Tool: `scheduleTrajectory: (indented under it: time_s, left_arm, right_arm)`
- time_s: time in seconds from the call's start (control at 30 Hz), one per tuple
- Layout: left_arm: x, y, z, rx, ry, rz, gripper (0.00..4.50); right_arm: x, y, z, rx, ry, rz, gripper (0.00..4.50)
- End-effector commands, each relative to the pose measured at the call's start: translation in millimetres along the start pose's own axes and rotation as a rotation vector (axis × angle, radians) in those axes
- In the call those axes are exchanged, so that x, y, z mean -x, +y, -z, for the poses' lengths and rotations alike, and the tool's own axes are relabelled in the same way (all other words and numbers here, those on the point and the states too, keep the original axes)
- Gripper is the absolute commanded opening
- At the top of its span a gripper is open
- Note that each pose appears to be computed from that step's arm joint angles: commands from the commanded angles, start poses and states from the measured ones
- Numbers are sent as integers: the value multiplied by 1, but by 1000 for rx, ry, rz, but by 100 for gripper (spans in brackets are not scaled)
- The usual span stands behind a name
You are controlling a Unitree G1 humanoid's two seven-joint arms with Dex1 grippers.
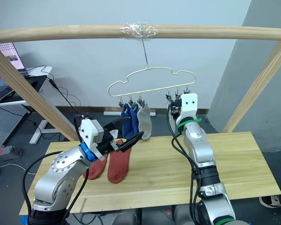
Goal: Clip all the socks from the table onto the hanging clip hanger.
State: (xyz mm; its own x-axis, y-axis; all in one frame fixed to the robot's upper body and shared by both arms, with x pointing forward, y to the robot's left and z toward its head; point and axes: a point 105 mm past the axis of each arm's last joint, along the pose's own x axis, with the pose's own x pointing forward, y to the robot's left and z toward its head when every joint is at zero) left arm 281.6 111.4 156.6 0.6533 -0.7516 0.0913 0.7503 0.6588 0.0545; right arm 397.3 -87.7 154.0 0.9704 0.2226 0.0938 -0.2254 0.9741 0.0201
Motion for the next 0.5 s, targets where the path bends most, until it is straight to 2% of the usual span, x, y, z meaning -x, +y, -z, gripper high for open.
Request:
scheduleTrajectory:
  time_s: [0.03, 0.5]
  left_arm:
    - [-3, -4, -12, -43, -32, 23, 450]
    - [-4, -6, -13, -35, -48, 25, 450]
  right_arm:
    - [-4, -2, -22, 3, -78, 13, 204]
    - [-19, 0, -32, 6, -115, 16, 204]
